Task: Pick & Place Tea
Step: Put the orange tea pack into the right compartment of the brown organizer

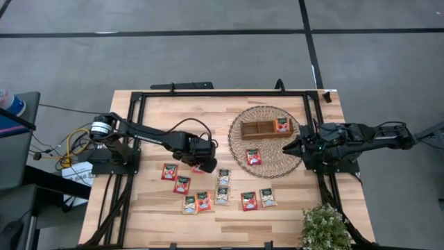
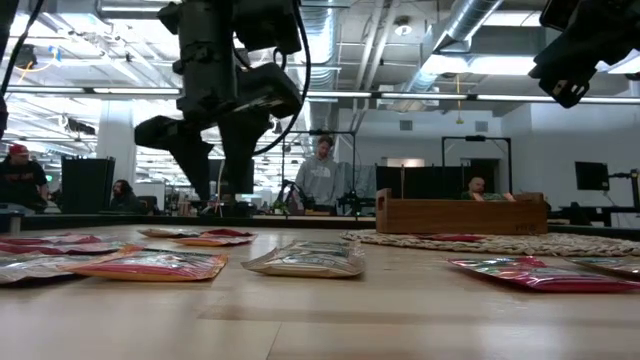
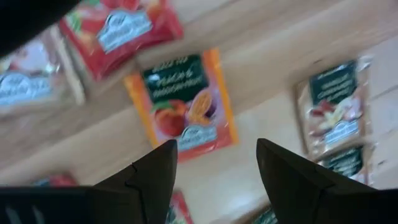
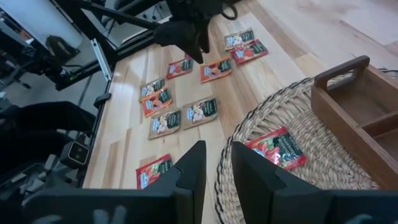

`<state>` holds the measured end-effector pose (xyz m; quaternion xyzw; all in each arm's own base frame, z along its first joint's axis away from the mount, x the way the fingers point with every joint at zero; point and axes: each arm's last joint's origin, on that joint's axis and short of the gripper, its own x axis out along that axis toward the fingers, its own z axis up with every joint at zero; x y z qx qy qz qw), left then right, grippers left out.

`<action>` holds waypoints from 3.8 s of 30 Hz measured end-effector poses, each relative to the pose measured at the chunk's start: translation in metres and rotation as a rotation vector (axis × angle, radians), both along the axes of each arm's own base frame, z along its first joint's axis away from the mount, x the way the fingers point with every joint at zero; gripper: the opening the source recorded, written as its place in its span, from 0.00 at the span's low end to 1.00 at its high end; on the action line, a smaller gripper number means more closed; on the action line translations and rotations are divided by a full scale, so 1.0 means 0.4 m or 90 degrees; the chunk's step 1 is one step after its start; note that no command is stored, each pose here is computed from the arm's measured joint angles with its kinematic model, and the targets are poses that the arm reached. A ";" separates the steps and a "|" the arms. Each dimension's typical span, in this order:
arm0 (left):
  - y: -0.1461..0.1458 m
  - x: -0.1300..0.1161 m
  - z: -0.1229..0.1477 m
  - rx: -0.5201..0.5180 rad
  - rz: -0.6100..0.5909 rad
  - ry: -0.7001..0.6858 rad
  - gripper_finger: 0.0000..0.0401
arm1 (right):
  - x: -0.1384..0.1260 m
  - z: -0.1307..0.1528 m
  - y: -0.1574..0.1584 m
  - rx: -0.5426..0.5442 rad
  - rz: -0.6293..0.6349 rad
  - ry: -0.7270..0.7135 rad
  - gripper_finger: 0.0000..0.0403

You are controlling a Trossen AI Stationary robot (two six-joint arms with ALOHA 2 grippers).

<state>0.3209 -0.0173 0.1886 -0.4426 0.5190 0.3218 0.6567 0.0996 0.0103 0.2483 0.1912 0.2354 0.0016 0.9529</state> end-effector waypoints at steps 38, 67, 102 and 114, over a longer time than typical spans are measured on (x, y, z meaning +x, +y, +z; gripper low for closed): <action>0.008 -0.010 -0.007 0.051 0.093 0.028 0.56 | 0.000 0.000 0.000 0.000 0.002 0.001 0.17; 0.003 0.021 -0.084 0.012 0.102 0.059 0.83 | 0.002 0.003 0.000 0.005 0.000 -0.010 0.17; -0.005 0.026 -0.122 0.056 0.113 0.100 0.46 | 0.004 0.007 0.001 0.010 -0.001 -0.021 0.17; -0.017 0.031 -0.088 0.105 0.110 0.091 0.46 | 0.004 0.007 0.001 0.013 -0.003 -0.020 0.17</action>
